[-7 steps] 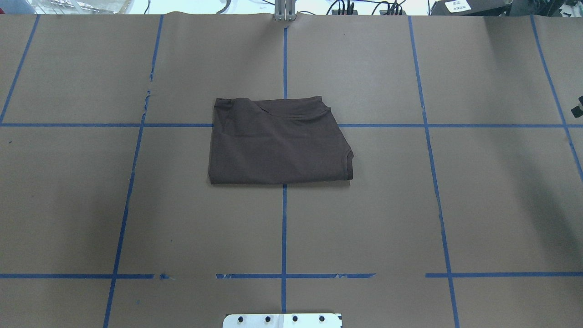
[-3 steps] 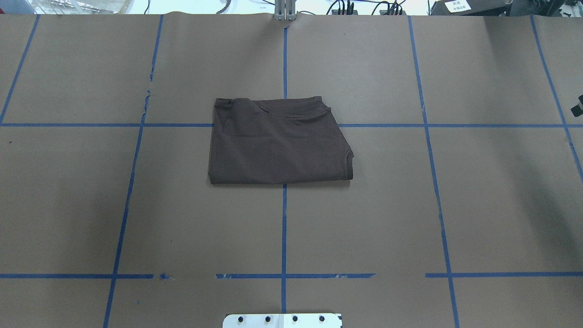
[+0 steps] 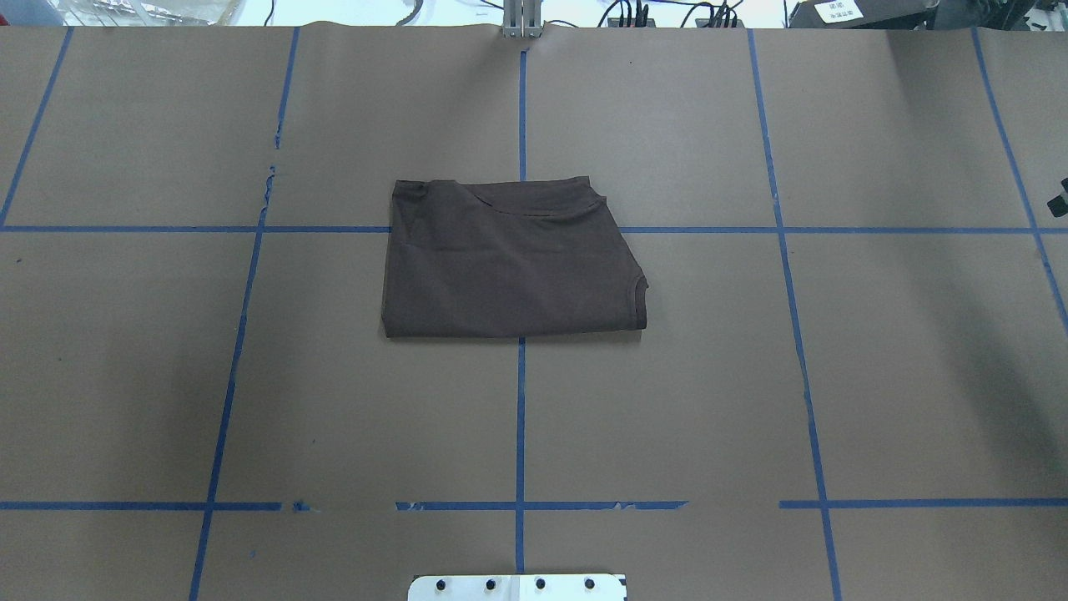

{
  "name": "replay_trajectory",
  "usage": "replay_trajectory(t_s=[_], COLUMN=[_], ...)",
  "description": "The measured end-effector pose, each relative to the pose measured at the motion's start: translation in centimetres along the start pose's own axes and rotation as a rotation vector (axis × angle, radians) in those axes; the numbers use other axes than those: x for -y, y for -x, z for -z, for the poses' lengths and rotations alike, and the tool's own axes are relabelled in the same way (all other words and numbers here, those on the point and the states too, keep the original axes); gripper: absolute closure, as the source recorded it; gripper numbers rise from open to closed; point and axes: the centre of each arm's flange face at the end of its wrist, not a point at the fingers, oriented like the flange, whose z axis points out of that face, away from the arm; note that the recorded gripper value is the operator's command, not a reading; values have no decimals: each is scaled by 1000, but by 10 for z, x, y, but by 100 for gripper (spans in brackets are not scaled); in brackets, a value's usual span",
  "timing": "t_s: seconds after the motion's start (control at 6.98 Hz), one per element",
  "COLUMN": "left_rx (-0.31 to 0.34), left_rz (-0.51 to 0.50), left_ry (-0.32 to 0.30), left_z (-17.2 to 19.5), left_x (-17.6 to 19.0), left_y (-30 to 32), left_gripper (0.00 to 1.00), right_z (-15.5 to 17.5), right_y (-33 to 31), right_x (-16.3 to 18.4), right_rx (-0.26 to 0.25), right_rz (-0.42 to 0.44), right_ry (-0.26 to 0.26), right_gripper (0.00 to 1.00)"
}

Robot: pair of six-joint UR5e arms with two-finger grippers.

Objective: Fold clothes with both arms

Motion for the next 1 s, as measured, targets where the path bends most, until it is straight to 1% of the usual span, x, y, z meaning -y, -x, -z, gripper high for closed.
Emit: replay_trajectory(t_s=[0.57, 1.0], left_rx=[0, 2], left_rz=[0, 2], left_ry=[3, 4], left_z=[-2, -3], left_x=[2, 4], left_y=[-1, 0], left_gripper=[0, 0], right_z=[1, 8], right_y=[1, 6], right_x=[0, 3], right_rx=[8, -12], right_rz=[1, 11], right_ry=[0, -12], right_gripper=[0, 0])
